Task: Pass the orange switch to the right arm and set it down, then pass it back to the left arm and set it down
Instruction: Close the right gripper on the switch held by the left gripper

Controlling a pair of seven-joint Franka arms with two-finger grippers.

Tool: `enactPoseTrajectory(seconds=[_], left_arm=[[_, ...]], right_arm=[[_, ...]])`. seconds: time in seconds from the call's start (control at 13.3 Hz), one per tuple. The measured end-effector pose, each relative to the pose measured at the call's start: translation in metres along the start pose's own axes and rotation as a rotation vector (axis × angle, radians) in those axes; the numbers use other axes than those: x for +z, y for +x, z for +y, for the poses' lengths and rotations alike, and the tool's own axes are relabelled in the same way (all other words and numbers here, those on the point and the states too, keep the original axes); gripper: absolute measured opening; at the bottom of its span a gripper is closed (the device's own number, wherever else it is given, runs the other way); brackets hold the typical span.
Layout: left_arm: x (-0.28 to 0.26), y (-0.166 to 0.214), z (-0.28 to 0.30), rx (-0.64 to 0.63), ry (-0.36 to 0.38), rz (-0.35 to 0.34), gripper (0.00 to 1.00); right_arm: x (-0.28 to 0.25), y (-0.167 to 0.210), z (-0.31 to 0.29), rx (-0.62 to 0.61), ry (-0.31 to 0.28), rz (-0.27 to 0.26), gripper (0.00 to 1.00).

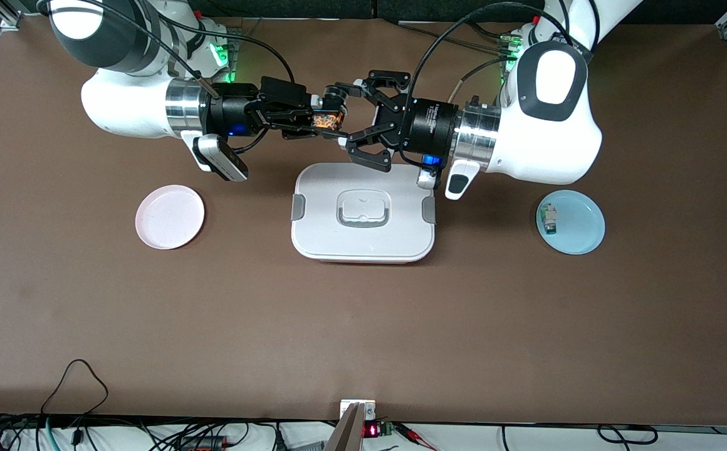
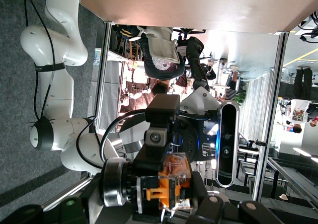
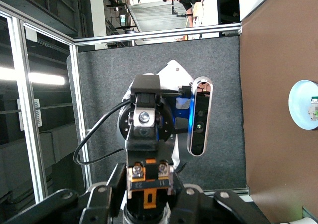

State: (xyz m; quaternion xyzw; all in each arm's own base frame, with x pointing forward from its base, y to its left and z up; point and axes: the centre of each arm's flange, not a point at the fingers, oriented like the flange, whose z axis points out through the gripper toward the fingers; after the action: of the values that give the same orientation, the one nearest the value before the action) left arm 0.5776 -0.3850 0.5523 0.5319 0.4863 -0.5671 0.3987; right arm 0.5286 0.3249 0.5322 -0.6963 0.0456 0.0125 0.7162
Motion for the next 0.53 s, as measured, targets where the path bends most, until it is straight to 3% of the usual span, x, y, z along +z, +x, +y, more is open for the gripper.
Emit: enactPoseTrajectory(seconds=[0.45, 0.53], left_arm=[[0.0001, 0.0004, 0.0005, 0.001, 0.0, -0.001, 0.72], [0.0004, 0.0019, 0.0011, -0.008, 0.002, -0.002, 0.76]], right_arm=[[-0.0001, 0.0, -0.0002, -0.021, -0.001, 0.002, 0.37], [-0.0004, 0.0001, -0.0003, -0.035, -0.002, 0.003, 0.37]])
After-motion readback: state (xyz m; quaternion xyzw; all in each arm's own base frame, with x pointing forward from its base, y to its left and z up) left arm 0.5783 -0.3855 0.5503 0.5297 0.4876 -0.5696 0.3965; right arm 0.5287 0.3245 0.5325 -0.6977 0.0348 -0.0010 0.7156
